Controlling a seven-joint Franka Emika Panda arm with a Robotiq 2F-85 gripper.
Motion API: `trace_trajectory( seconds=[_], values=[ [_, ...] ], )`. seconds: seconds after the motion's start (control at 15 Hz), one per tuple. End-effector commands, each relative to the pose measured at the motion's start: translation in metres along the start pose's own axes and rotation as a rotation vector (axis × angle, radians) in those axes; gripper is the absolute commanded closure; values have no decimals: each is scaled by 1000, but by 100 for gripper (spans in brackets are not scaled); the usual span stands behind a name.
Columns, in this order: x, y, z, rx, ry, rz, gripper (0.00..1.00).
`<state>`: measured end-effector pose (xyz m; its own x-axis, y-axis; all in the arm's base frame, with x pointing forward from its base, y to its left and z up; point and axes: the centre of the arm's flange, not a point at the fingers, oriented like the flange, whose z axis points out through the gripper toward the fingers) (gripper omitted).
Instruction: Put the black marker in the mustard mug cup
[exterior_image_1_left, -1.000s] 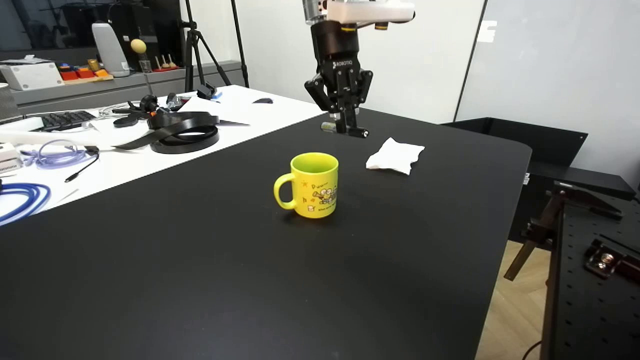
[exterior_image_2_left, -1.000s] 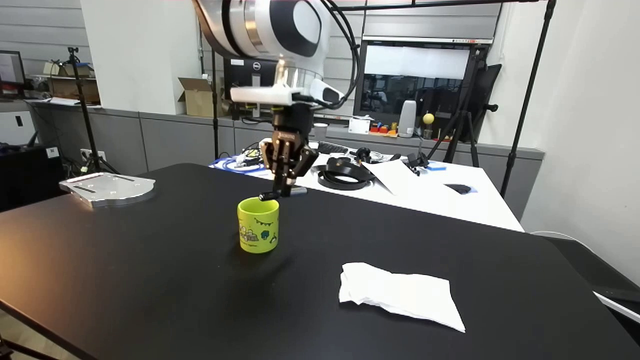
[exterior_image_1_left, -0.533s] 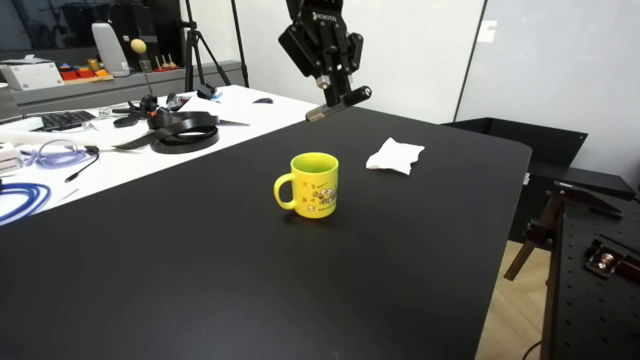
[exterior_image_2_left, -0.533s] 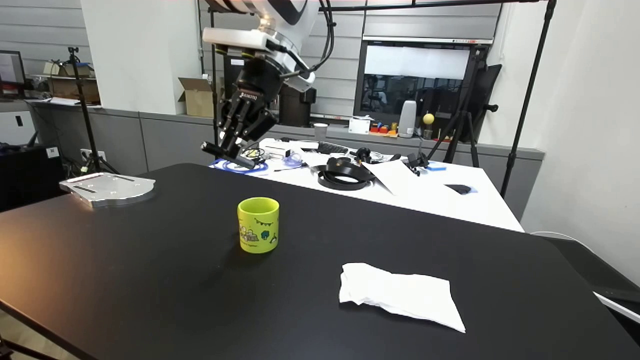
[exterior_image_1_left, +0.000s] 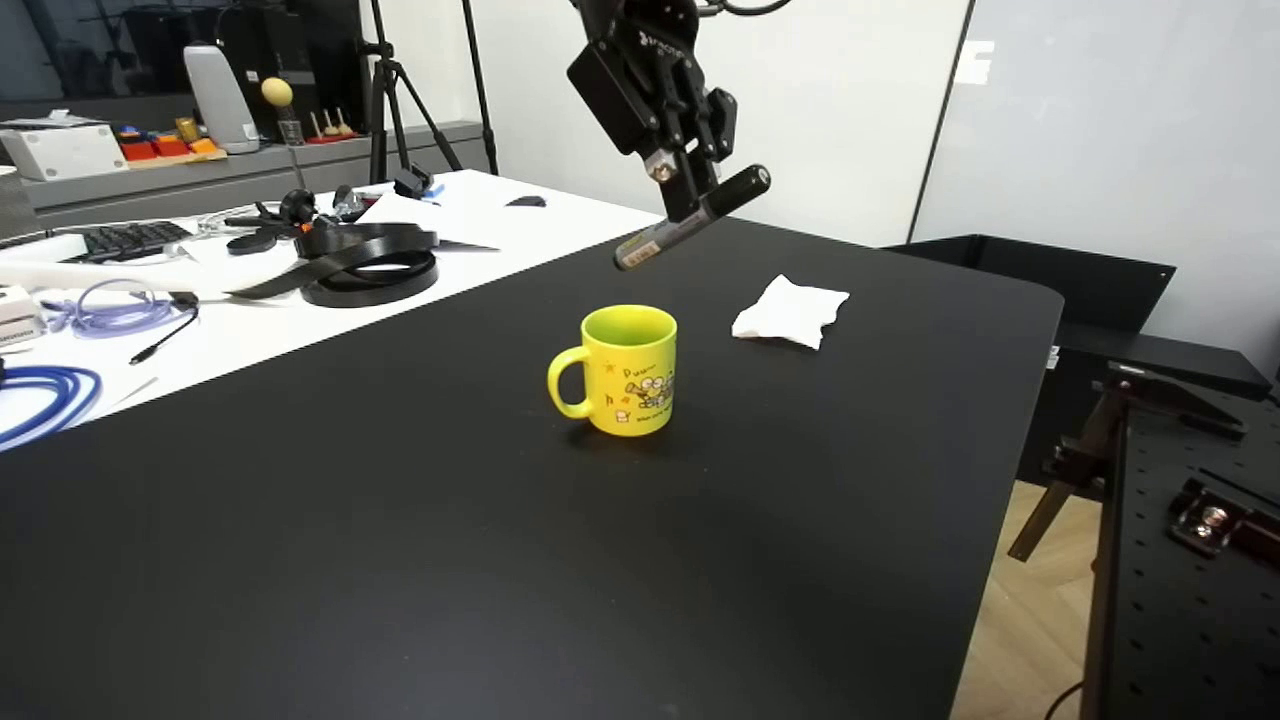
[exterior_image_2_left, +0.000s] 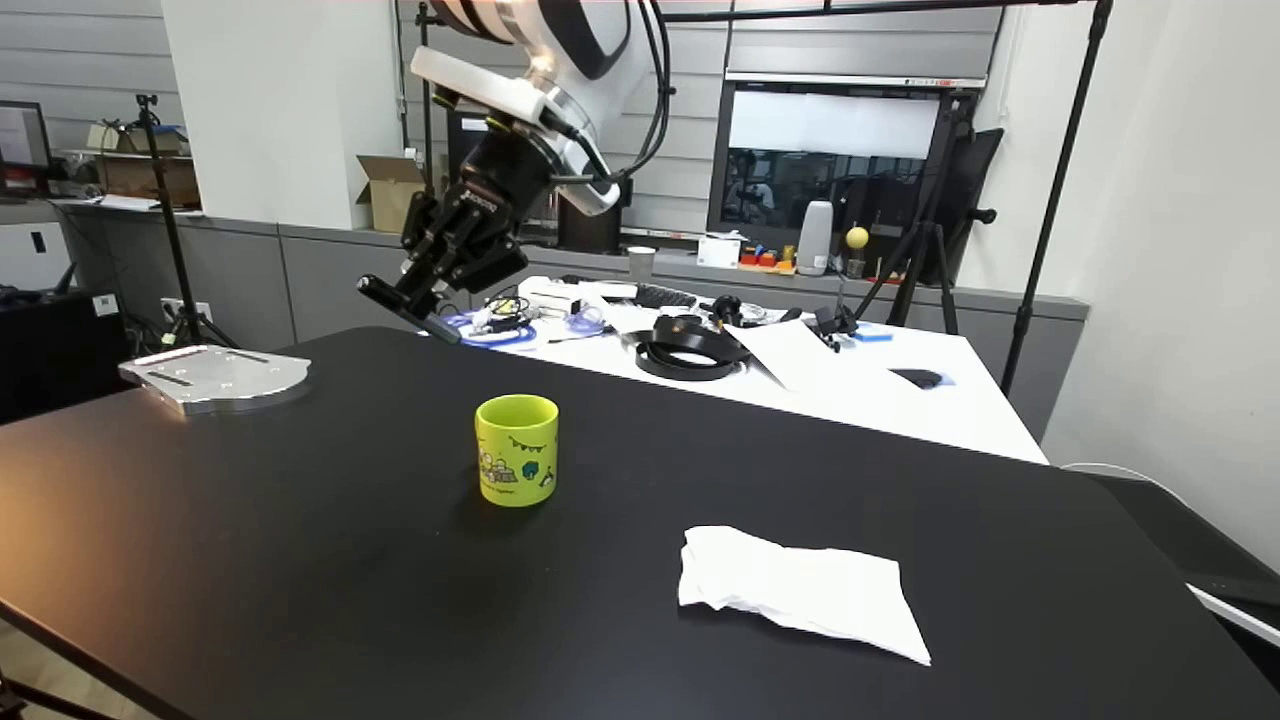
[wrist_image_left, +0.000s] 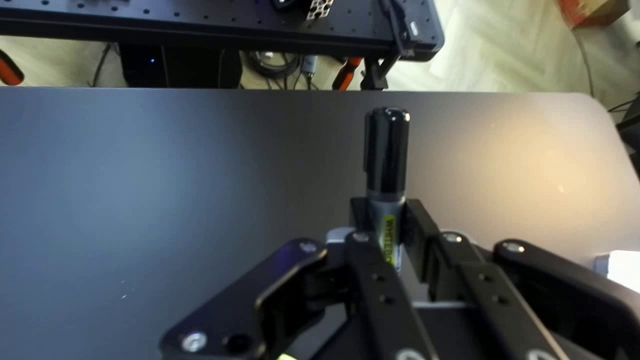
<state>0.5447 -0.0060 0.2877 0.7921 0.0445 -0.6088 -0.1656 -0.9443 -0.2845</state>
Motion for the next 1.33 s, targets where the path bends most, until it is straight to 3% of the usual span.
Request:
trace_trajectory(
  seconds=[0.0, 0.6, 1.27],
  values=[
    [21, 9, -10, 108, -99, -46, 95],
    [55, 43, -27, 209, -31, 92, 95],
    [82, 72, -12, 225, -51, 268, 95]
  ],
)
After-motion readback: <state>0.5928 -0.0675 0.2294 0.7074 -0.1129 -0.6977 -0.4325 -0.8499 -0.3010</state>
